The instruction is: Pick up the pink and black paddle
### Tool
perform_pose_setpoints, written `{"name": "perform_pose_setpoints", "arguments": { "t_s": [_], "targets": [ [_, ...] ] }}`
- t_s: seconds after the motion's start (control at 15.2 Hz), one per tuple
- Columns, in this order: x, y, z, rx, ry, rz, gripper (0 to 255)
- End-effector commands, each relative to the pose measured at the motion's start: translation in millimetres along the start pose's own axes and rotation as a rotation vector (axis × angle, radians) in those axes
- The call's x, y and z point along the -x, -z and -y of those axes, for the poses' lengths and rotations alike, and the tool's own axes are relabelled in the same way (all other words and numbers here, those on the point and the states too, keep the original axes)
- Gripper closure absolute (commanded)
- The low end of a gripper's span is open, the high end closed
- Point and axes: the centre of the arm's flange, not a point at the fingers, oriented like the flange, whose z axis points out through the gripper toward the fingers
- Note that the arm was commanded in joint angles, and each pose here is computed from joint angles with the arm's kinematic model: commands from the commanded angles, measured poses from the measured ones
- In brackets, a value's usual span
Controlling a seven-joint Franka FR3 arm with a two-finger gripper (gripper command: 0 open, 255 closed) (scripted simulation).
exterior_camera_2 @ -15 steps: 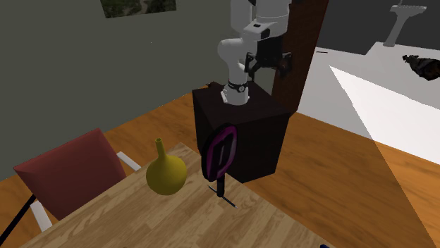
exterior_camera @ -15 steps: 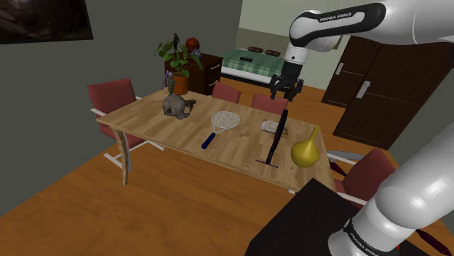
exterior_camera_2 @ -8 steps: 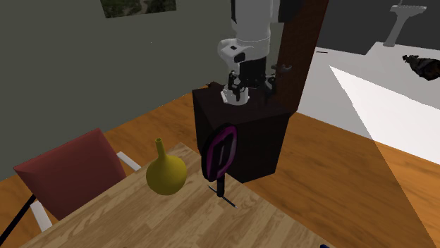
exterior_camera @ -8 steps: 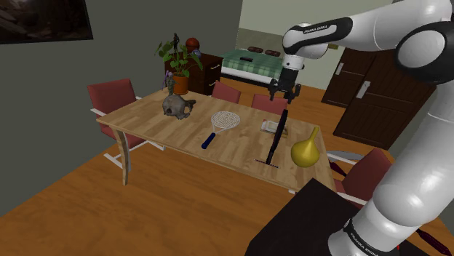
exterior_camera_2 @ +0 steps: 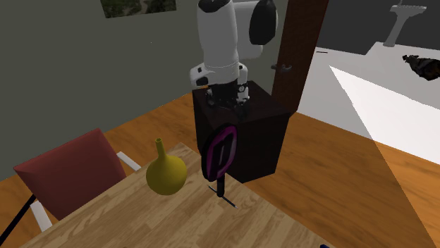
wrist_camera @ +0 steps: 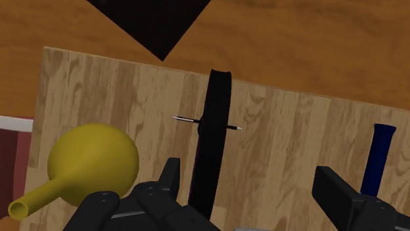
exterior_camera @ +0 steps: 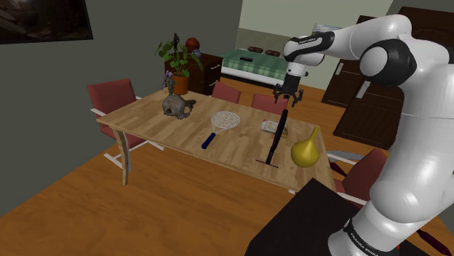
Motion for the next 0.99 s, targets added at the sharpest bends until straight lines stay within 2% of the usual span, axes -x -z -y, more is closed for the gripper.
{"name": "perform_pose_setpoints", "arguments": {
  "t_s": [0.0,0.13,0.66,0.79,0.86,0.92],
  "targets": [
    [-24.0,-10.0,-14.4,-0.001,-0.060,0.008,0],
    [-46.0,-18.1,-28.9,-0.003,-0.119,0.015,0],
    [-53.2,-57.6,-30.1,-0.003,-0.120,0.015,0],
    [-53.2,-57.6,-30.1,-0.003,-0.120,0.015,0],
    [-53.0,-57.9,-30.6,-0.003,-0.120,0.015,255],
    [-53.1,-57.7,-30.7,-0.003,-0.120,0.015,255]
  ]
}}
